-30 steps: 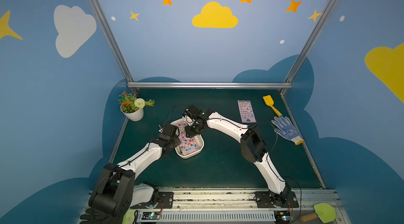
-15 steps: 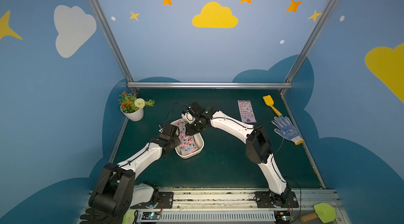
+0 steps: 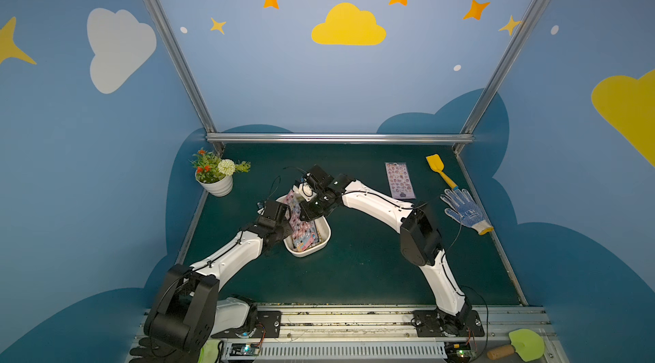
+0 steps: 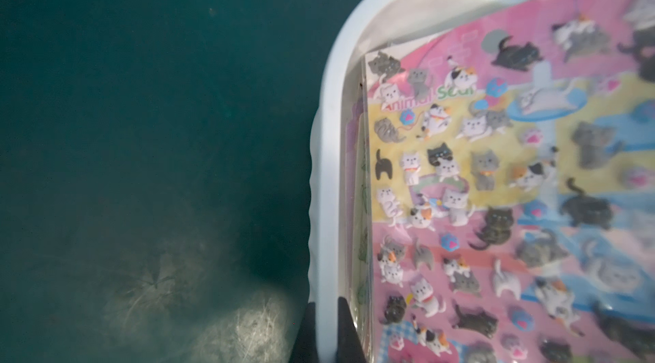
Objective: Take the stickers out of the storage box
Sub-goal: Pick up the sticker from the storage box.
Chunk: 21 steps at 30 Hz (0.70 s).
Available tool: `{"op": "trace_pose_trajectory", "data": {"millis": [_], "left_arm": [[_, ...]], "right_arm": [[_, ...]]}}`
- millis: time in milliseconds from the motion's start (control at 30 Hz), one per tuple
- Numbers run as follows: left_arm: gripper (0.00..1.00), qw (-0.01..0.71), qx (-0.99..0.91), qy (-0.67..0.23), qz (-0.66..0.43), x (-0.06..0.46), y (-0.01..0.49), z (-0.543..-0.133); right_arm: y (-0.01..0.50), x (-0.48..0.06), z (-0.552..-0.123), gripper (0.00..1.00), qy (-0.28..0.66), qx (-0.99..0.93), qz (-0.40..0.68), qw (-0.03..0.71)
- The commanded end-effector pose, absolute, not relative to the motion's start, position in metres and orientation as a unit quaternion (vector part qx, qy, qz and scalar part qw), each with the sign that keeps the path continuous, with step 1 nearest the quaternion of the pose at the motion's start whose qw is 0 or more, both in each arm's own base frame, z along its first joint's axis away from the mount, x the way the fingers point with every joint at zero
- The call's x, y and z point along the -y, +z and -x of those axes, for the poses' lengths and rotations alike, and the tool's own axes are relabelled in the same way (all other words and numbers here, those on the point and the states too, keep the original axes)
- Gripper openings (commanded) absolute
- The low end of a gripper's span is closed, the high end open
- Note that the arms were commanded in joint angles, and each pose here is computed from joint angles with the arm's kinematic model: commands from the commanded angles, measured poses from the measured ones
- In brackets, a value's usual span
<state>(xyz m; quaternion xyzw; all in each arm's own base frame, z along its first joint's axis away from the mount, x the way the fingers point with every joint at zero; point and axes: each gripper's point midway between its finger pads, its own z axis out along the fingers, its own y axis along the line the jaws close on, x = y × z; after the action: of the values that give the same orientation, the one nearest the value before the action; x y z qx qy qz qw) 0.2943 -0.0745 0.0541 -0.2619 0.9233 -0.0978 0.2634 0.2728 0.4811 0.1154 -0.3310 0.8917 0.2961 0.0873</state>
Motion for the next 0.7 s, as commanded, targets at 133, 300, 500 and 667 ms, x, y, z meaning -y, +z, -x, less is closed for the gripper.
{"op": "trace_pose_trajectory", "data": {"millis": [133, 300, 500, 667], "left_arm": [[0.03, 0.276, -0.919, -0.102, 0.261, 0.075, 0.063, -0.301], [0.04, 0.281, -0.918, -0.103, 0.261, 0.074, 0.067, -0.3], [0.04, 0.281, -0.918, -0.101, 0.259, 0.073, 0.07, -0.298], [0.03, 0.28, -0.919, -0.102, 0.257, 0.073, 0.07, -0.295]], "right_arm": [[0.15, -0.476, -0.274, 0.0, 0.317, -0.883, 0.329, 0.107], [0.166, -0.469, -0.276, 0.0, 0.323, -0.881, 0.324, 0.117], [0.187, -0.457, -0.278, 0.0, 0.338, -0.878, 0.314, 0.13], [0.208, -0.441, -0.282, 0.0, 0.349, -0.874, 0.305, 0.144]]}}
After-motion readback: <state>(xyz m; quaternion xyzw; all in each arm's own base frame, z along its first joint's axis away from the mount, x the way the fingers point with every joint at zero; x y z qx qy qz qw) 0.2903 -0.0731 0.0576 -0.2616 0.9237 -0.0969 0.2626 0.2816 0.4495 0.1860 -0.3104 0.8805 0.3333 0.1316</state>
